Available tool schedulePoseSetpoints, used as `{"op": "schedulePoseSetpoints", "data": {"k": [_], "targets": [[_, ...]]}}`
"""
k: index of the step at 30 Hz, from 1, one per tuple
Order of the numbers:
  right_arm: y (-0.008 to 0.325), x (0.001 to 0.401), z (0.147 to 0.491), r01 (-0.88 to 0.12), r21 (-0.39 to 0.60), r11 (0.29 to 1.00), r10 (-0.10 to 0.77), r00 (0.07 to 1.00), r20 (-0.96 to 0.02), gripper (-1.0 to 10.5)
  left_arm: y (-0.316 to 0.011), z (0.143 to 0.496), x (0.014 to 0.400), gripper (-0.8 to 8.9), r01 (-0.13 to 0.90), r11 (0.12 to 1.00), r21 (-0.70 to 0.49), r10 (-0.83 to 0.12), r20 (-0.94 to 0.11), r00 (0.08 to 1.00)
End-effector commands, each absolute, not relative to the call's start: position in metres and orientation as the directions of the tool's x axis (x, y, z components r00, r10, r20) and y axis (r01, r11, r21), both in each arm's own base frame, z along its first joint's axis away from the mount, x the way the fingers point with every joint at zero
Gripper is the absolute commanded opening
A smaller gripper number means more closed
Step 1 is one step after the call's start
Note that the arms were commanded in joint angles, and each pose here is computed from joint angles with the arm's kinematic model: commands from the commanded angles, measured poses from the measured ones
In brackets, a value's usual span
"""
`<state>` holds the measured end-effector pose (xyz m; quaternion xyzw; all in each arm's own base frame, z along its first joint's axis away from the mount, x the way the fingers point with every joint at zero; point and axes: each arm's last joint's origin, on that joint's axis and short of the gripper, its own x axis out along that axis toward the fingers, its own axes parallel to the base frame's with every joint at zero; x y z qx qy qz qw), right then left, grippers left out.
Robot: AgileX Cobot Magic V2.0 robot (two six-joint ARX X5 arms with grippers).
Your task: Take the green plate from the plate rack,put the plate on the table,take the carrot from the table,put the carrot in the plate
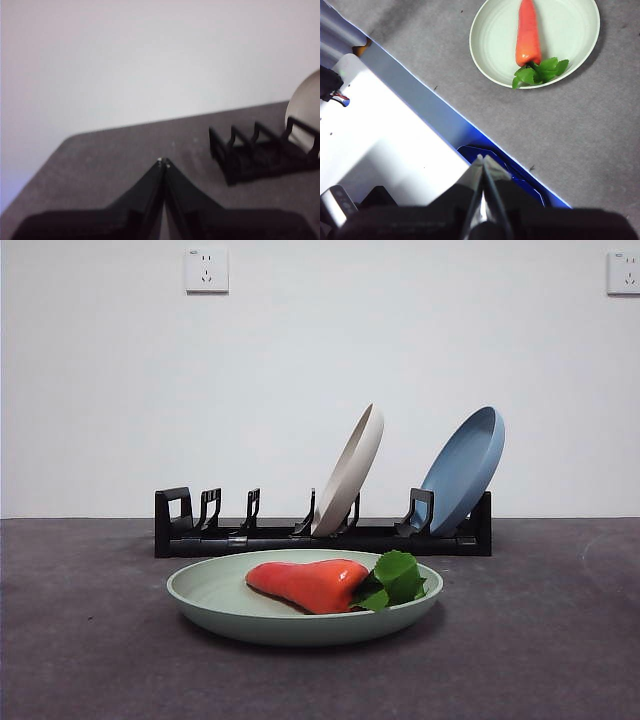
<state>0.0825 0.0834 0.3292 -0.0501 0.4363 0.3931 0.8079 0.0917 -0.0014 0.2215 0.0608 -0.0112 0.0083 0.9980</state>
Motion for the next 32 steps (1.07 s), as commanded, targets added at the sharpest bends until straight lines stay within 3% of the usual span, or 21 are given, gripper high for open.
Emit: {"op": "schedulePoseSetpoints", "data": {"k": [1,9,20,32], "targets": [[0.083,0.082,0.329,-0.678,0.264,0.686,0.594,0.312,-0.742,0.0,0.0,0.202,0.094,-0.03,-0.026,0.996,0.088,0.026,0.0,1.0],[0.083,0.082,0.329,-0.678,0.264,0.686,0.594,0.312,-0.742,0.0,0.0,0.164,0.097,-0.03,-0.026,0.999,0.048,0.029,-0.058,0.998],[0.083,0.082,0.329,-0.678,0.264,0.686,0.594,0.312,-0.742,0.0,-0.001,0.147,0.096,-0.03,0.001,1.0,0.023,0.003,-0.184,0.983],[0.083,0.082,0.329,-0.678,0.264,0.686,0.593,0.312,-0.742,0.0,-0.001,0.147,0.096,-0.03,-0.005,1.0,0.025,0.01,-0.179,0.984]]}}
